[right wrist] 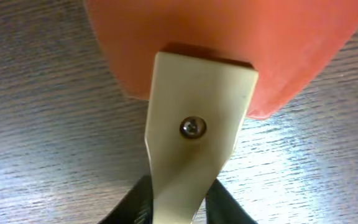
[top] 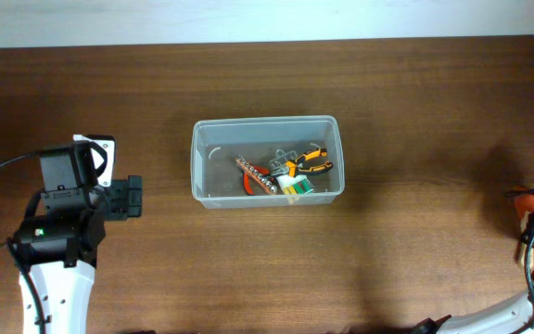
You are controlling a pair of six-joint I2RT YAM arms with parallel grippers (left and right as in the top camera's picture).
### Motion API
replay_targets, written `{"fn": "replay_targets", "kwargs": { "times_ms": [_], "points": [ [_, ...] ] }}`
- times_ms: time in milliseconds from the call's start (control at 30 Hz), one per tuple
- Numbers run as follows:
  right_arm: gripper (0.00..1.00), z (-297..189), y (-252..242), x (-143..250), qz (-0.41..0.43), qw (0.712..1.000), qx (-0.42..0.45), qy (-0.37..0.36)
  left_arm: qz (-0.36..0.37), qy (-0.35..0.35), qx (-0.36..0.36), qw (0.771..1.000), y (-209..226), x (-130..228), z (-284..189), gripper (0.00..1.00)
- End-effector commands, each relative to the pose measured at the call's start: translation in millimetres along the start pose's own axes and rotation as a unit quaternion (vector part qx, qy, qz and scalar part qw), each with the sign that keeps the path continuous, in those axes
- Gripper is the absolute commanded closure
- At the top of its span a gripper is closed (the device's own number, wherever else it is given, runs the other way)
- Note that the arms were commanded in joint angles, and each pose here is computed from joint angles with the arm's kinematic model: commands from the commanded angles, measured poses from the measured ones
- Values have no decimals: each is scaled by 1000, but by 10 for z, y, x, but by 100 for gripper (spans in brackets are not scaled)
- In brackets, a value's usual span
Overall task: Pack container
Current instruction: 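Lower the right gripper and grasp the scraper's beige handle, then lift the orange scraper and carry it left over the container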
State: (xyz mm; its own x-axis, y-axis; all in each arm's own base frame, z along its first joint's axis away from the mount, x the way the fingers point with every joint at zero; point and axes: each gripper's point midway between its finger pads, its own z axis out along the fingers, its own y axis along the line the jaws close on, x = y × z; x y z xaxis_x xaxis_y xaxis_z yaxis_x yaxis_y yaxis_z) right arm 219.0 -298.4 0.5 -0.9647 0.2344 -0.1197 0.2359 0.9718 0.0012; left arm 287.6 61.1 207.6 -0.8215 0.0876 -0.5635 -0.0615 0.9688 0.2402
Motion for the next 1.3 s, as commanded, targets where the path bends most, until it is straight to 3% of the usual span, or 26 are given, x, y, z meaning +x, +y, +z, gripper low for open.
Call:
{"fn": "replay_targets", "kwargs": {
  "times_ms": [0, 333, 733, 1000, 1267],
  "points": [
    [80, -28, -23, -114, 5, 1000, -3, -13, -9, -7, 4, 1000, 6, -54, -29, 1],
    [86, -231, 24, -465, -24, 999, 11, -35, -9, -7, 4, 1000, 6, -55, -29, 1],
    [96, -1046, 615, -1612, -136, 982, 45, -123, -9, -7, 4, 1000, 6, -55, -29, 1],
    [96, -1599, 1785, -2156, -253, 950, 4, -185, -9, -7, 4, 1000, 6, -55, -29, 1],
    [96, -1858, 3291, -2153, -394, 896, -40, -203, -9, -8, 4, 1000, 6, -56, -29, 1]
  ]
}}
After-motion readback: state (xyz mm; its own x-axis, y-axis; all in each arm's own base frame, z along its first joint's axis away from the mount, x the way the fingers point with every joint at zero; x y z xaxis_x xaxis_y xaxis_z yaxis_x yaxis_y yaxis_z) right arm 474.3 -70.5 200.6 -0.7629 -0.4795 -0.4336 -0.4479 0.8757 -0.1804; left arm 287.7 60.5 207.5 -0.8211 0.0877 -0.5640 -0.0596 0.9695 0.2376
